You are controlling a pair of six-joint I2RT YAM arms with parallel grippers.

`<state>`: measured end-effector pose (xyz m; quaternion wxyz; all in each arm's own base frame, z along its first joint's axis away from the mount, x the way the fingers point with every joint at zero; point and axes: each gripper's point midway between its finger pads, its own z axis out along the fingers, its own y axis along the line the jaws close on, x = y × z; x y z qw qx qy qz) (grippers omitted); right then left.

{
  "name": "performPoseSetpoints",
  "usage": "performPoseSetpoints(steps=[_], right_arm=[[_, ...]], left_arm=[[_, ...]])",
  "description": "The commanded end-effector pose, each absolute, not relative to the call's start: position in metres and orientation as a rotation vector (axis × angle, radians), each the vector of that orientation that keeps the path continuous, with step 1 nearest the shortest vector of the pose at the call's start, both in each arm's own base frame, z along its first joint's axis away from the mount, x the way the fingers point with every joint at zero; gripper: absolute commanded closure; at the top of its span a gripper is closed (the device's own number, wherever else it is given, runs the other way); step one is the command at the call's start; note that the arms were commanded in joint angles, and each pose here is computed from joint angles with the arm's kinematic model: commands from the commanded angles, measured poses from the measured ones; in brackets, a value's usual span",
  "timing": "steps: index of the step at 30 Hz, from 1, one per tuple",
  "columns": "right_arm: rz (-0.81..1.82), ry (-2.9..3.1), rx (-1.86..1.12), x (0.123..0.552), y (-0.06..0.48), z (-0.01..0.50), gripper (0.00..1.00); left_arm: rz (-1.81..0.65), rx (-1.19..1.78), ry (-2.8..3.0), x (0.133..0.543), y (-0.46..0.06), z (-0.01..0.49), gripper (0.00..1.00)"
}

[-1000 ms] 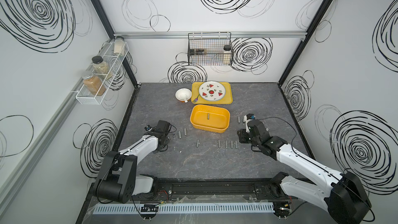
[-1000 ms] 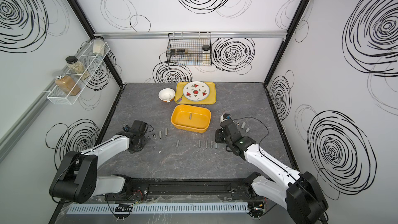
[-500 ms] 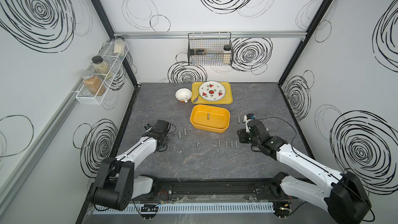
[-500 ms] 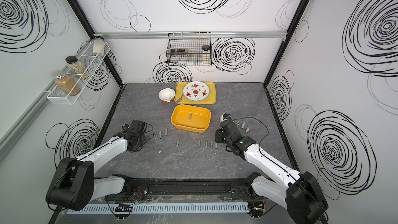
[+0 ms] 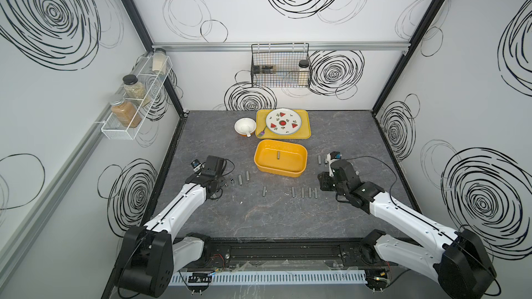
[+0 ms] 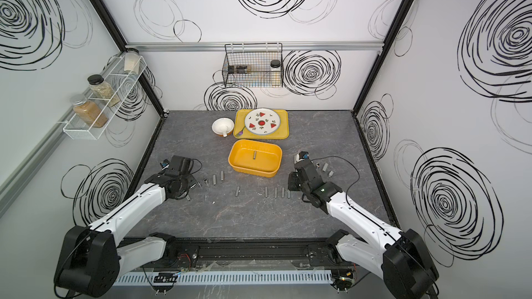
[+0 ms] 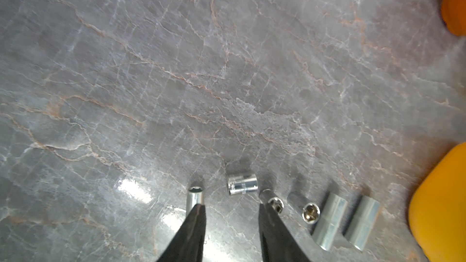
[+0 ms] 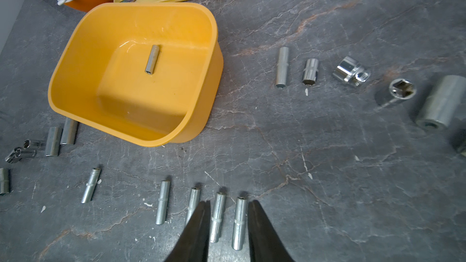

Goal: Take out the socket from the storage box
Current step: Place the socket head at the center of the board.

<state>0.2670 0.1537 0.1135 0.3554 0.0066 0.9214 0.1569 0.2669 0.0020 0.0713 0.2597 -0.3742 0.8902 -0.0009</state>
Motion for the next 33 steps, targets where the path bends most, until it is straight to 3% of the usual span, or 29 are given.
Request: performPoseSetpoints(steps=[1, 17, 33], right_arm=[[0.384, 2.381, 0.019, 0.267, 0.150, 0.113, 0.70], [0.362, 2.372, 0.024, 0.270, 0.148, 0.117, 0.70], [0.439, 2.368, -0.036, 0.292, 0.176, 0.141, 0.69]], left_arm=[[-0.015, -0.985, 2.408, 0.269, -0.001, 0.084, 0.57], [-0.058, -0.942, 2.381, 0.275, -0.005, 0.109, 0.57], [-0.148, -0.691, 2.311, 0.291, -0.017, 0.182, 0.57]])
